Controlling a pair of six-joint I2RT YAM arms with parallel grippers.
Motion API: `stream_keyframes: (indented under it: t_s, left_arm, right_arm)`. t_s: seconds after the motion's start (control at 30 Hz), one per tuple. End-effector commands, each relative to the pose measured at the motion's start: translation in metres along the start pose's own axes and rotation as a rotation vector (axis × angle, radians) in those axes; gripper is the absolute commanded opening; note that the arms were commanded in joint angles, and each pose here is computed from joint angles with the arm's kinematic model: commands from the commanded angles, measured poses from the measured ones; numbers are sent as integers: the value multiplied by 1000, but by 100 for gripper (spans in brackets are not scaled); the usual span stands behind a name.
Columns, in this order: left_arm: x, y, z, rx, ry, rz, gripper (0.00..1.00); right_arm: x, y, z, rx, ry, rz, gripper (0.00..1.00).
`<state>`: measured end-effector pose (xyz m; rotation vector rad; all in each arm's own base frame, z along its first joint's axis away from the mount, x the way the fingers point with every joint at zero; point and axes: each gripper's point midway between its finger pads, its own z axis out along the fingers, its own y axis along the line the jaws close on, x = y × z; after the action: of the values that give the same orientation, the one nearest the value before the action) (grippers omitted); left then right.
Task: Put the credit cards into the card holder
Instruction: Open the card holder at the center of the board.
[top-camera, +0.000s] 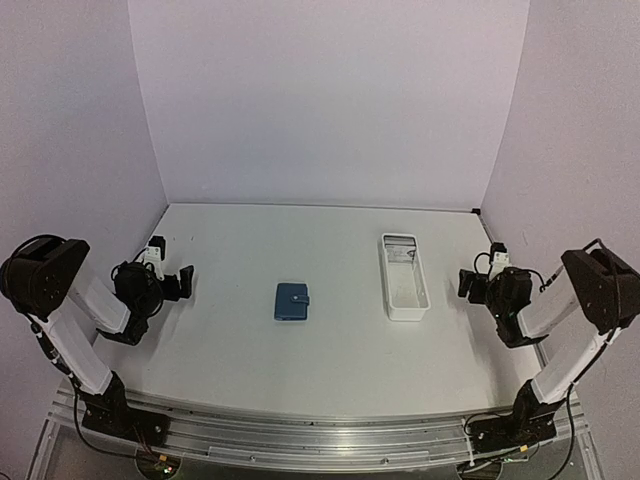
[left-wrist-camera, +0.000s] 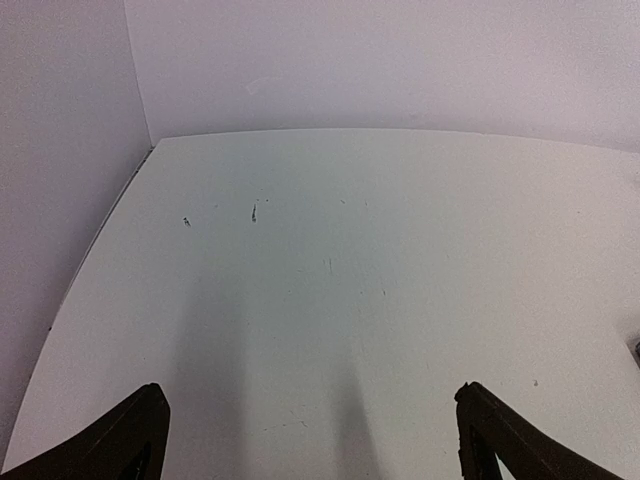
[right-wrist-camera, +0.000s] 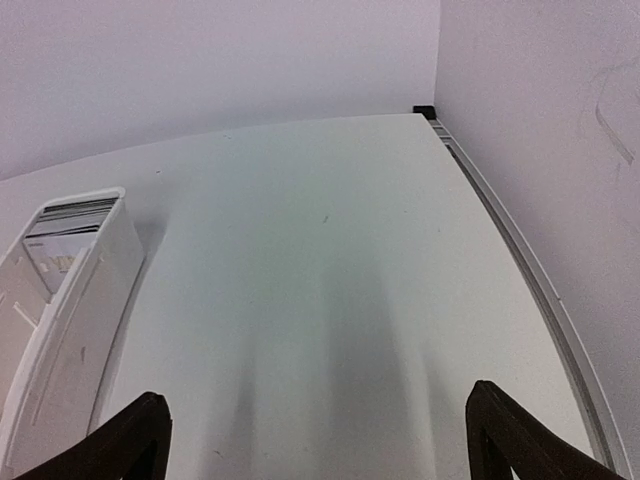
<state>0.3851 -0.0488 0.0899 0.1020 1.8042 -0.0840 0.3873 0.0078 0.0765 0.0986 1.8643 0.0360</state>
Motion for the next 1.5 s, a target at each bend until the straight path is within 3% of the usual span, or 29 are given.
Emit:
stream_keyframes:
  t_s: [0.0, 0.17, 0.27, 0.4, 0.53, 0.67, 0.77, 0.93, 1.1, 1.23, 1.47]
  left_arm:
    - [-14, -1, 4, 10, -35, -11, 100]
    - [-15, 0, 4, 9, -39, -11, 100]
    - [-33, -11, 1, 68, -49, 6, 99]
    - [-83, -54, 8, 319, 94, -22, 100]
    - [-106, -79, 16, 389, 280, -262, 100]
    - [-67, -127, 16, 484, 636, -450, 100]
    - [-49, -175, -4, 627, 786, -546, 99]
    - [-34, -223, -11, 711, 827, -612, 83]
    - [-2, -232, -3, 667, 885, -652, 74]
    - [25, -235, -4, 640, 922, -642, 69]
    - [65, -241, -4, 616, 1000, -681, 66]
  right_arm:
    - [-61, -27, 10, 191, -54, 81, 98]
    - [-137, -9, 8, 113, -130, 140, 98]
    - [-161, 11, 13, 23, -54, 191, 98]
    - [-181, 52, 21, -87, 79, 246, 95]
    - [-192, 147, 20, -215, 148, 182, 92]
    - [-169, 245, 14, -364, 284, 203, 86]
    - [-128, 309, 7, -417, 411, 216, 79]
    - [-50, 387, -5, -495, 635, 255, 70]
    - [26, 413, -3, -522, 870, 330, 58]
    - [51, 419, 2, -532, 928, 325, 56]
    - [93, 427, -3, -574, 1052, 365, 40]
